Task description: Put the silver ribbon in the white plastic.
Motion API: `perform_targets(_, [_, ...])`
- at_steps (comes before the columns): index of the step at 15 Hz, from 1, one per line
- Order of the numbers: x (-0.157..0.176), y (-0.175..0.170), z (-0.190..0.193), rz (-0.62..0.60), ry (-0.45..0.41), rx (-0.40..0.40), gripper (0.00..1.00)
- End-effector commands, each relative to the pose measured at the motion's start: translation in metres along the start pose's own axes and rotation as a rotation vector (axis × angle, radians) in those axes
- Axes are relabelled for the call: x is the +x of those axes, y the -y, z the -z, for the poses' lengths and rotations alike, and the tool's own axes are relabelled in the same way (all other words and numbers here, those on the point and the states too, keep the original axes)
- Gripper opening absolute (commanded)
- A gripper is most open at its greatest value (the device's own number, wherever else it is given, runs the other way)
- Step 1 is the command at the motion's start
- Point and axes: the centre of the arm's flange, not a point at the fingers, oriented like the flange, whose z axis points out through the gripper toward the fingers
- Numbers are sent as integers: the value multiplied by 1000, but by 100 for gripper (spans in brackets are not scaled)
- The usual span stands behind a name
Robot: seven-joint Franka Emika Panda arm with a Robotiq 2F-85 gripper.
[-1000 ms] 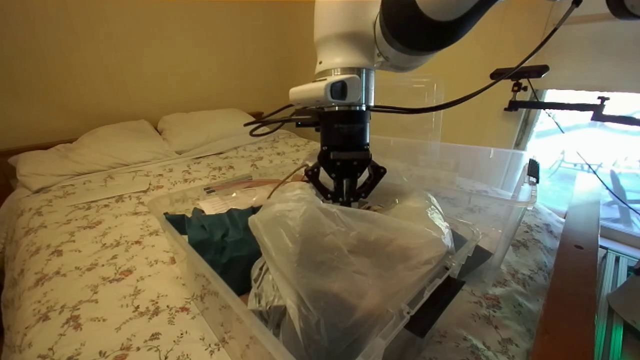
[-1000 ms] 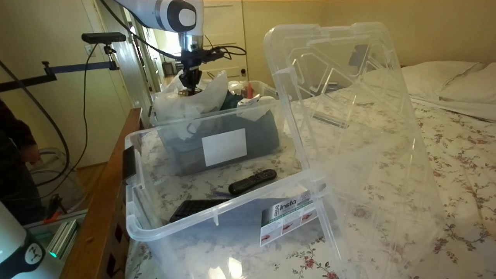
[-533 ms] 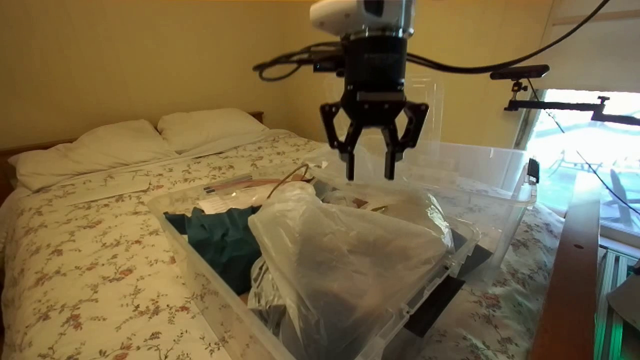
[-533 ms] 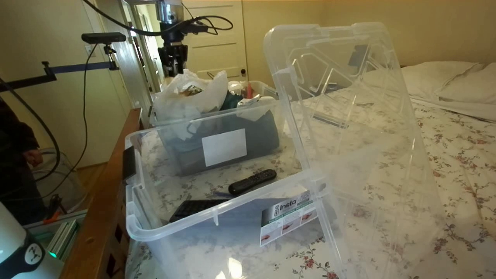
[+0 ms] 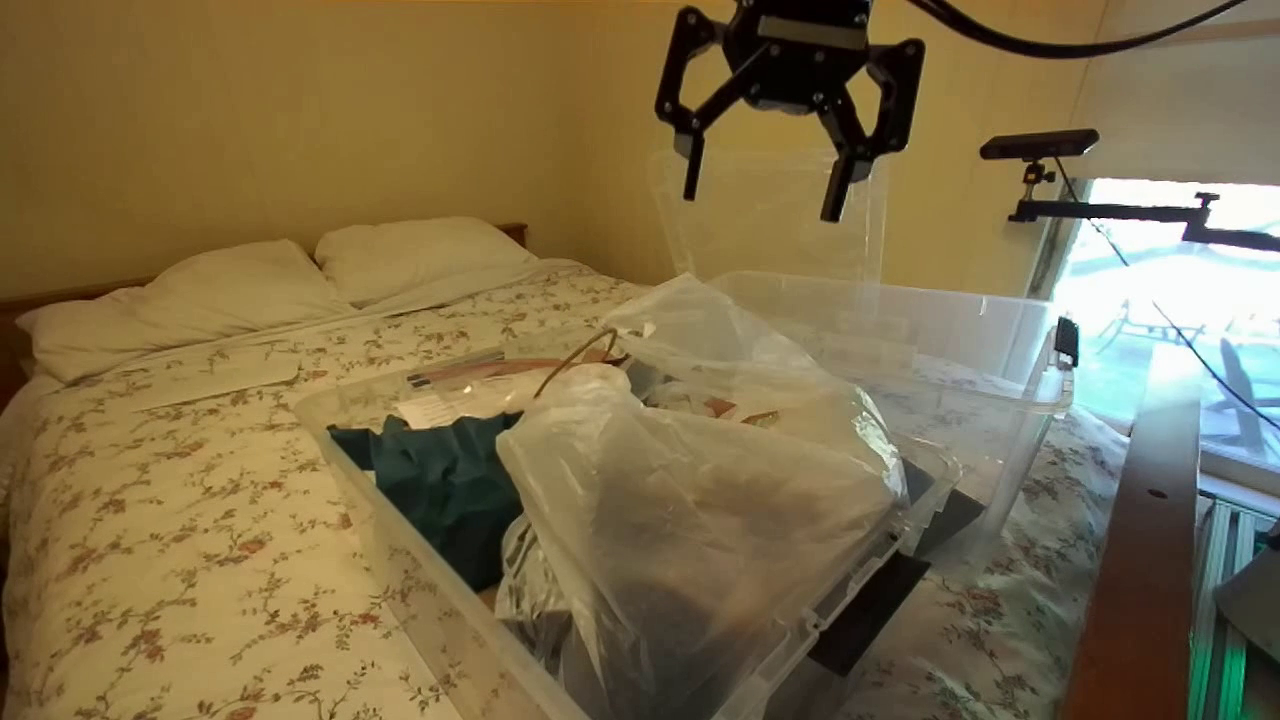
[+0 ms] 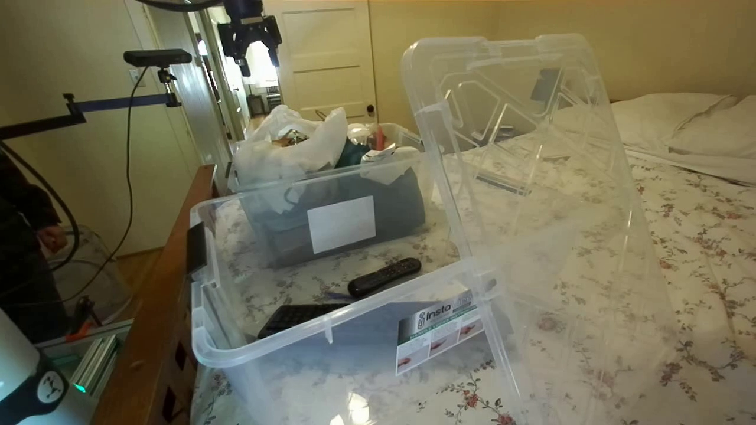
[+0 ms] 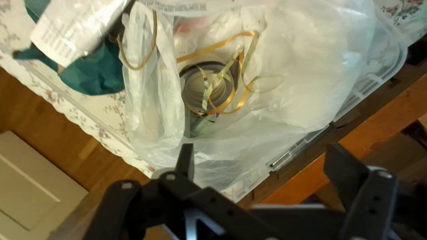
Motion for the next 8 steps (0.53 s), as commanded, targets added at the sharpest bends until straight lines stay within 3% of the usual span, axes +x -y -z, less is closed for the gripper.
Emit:
perform_targets(1, [-17, 19, 16, -160, 115, -22, 100])
perform_targets(2, [-22, 21, 18, -203, 141, -18, 100])
perform_targets(3, [-17, 7, 15, -127, 74, -26, 100])
perform_targets(8, [-23, 10, 19, -188, 102, -30, 100])
